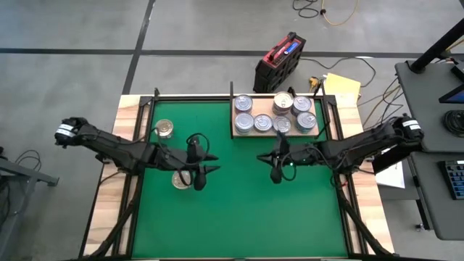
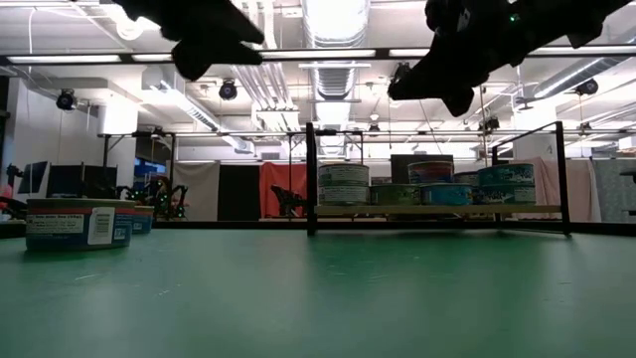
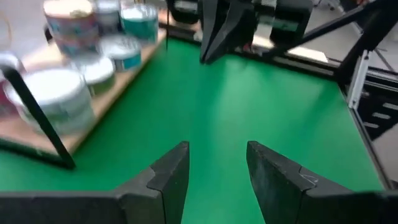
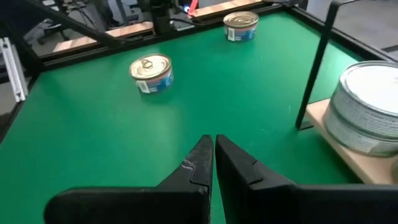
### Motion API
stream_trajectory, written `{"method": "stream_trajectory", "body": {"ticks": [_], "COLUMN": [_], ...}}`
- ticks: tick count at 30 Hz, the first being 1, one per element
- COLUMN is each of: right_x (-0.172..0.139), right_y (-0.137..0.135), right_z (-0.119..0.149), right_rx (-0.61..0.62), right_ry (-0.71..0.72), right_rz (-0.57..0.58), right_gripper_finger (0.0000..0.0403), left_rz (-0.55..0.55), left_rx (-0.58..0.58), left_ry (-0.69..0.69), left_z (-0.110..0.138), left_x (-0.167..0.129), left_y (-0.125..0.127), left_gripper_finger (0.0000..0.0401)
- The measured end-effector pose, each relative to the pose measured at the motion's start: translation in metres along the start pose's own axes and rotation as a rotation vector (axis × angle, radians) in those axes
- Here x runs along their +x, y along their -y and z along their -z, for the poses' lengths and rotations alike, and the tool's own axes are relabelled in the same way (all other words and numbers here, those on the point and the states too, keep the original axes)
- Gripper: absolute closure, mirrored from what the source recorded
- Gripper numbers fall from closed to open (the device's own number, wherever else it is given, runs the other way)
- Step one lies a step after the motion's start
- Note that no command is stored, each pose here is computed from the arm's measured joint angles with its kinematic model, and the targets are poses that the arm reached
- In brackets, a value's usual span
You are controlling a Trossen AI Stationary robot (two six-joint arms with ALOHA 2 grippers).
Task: Stack canned seafood by type on shelf
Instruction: Stack the blue/pink tuna can on top of the blue/pink tuna can on the shelf
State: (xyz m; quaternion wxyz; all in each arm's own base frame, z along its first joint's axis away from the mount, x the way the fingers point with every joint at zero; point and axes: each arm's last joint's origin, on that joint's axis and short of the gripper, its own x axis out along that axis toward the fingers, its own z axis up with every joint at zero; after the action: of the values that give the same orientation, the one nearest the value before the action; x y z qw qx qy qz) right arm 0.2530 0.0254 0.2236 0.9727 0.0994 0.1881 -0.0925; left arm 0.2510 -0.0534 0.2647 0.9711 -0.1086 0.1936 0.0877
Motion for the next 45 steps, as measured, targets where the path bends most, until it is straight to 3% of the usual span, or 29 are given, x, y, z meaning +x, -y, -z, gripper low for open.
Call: {"method": "stream_trajectory", "body": {"ticks": [7,12,14,22,28,35,39,45], "right_x": [-0.002,-0.003,-0.003,-0.002,-0.002,-0.001,-0.001,-0.001], "right_y": [-0.01,-0.015,-0.016,-0.017,-0.017,-0.017,-0.017,-0.016], "right_z": [0.005,0.007,0.008,0.01,0.01,0.011,0.011,0.012], "right_rx": [-0.008,-0.016,-0.019,-0.023,-0.024,-0.026,-0.026,-0.017], "right_ry": [-0.013,-0.017,-0.019,-0.022,-0.022,-0.026,-0.026,-0.035], "right_rz": [-0.036,-0.055,-0.058,-0.049,-0.038,-0.036,-0.036,-0.033], "right_gripper_finger": [0.0394,0.0394,0.0394,0.0394,0.0394,0.0394,0.0394,0.0394], "left_rz": [-0.069,-0.333,-0.441,-0.471,-0.547,-0.591,-0.544,-0.385], "left_rx": [-0.187,-0.391,-0.428,-0.43,-0.424,-0.328,-0.299,-0.214], "left_ry": [-0.242,-0.605,-0.677,-0.694,-0.795,-0.854,-0.854,-0.82], "left_z": [0.028,0.063,0.071,0.075,0.093,0.101,0.092,0.079], "left_x": [-0.008,-0.029,-0.037,-0.039,-0.02,0.004,0.02,0.051], "left_y": [0.003,-0.013,-0.018,-0.016,-0.012,-0.001,0.011,0.034], "left_gripper_finger": [0.0255,0.0258,0.0264,0.0311,0.039,0.0397,0.04,0.0401]}}
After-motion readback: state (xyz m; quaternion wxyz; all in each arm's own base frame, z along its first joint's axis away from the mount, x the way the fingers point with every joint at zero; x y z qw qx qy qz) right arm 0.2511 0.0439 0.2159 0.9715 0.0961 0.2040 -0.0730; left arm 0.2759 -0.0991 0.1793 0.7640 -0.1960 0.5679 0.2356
